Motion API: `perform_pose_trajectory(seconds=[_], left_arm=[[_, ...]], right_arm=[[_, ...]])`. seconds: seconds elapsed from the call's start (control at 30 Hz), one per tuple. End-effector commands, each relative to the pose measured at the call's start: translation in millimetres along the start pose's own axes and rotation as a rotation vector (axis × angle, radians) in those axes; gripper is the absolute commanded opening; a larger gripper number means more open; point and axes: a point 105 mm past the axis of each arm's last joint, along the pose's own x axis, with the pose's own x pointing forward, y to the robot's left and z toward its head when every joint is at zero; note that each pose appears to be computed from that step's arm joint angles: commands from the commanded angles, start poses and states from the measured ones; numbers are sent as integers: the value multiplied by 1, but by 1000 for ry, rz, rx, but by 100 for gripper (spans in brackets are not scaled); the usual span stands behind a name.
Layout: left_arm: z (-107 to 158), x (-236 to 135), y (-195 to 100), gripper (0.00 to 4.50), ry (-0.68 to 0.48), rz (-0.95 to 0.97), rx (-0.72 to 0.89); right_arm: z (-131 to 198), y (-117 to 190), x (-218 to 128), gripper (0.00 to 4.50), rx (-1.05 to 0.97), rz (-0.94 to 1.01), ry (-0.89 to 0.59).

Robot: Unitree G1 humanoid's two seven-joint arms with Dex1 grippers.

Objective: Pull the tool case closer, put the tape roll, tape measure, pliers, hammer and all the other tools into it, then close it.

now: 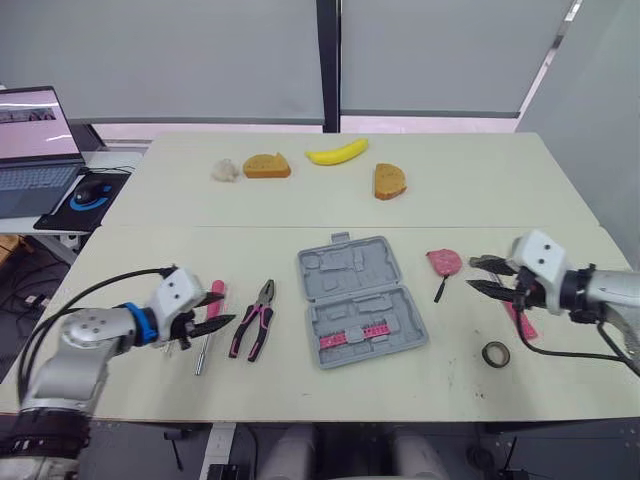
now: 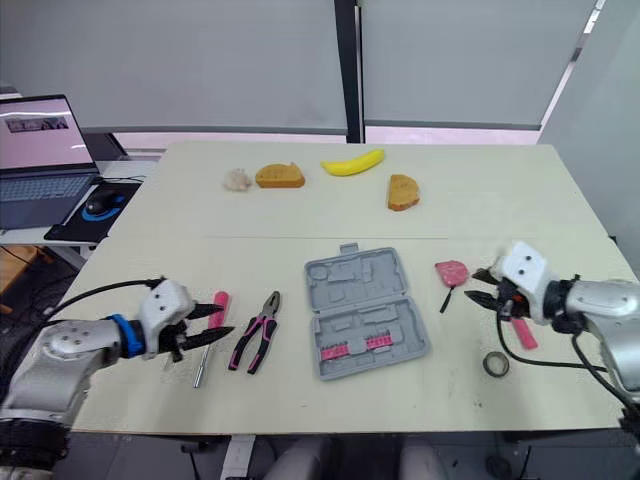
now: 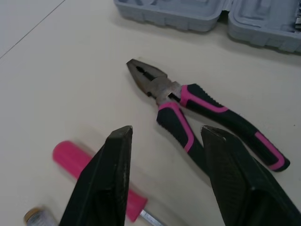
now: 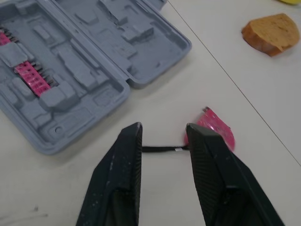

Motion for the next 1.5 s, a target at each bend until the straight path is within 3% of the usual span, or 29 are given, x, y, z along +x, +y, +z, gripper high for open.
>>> perform_pose_trajectory(seconds=[0.03,0.13,0.17,0.47,0.93,1.5], left_arm=[[9,26,-5,104,16,-21,53],[17,45,-10,8,19,-39,68],[19,51,-13,0,19,-50,70],[23,80,-20,0,60,-65,114],[26,107,-24,0,62,-51,114],[50,107,-41,0,18,-121,45]], right_arm=[[2,-1,23,78,-45,2,46],[-4,-1,41,19,-105,6,106],[-7,-3,47,1,-127,-5,127],[-12,-11,88,1,-139,-31,196],[-11,-6,134,1,-72,117,179],[-1,19,129,1,43,195,95]])
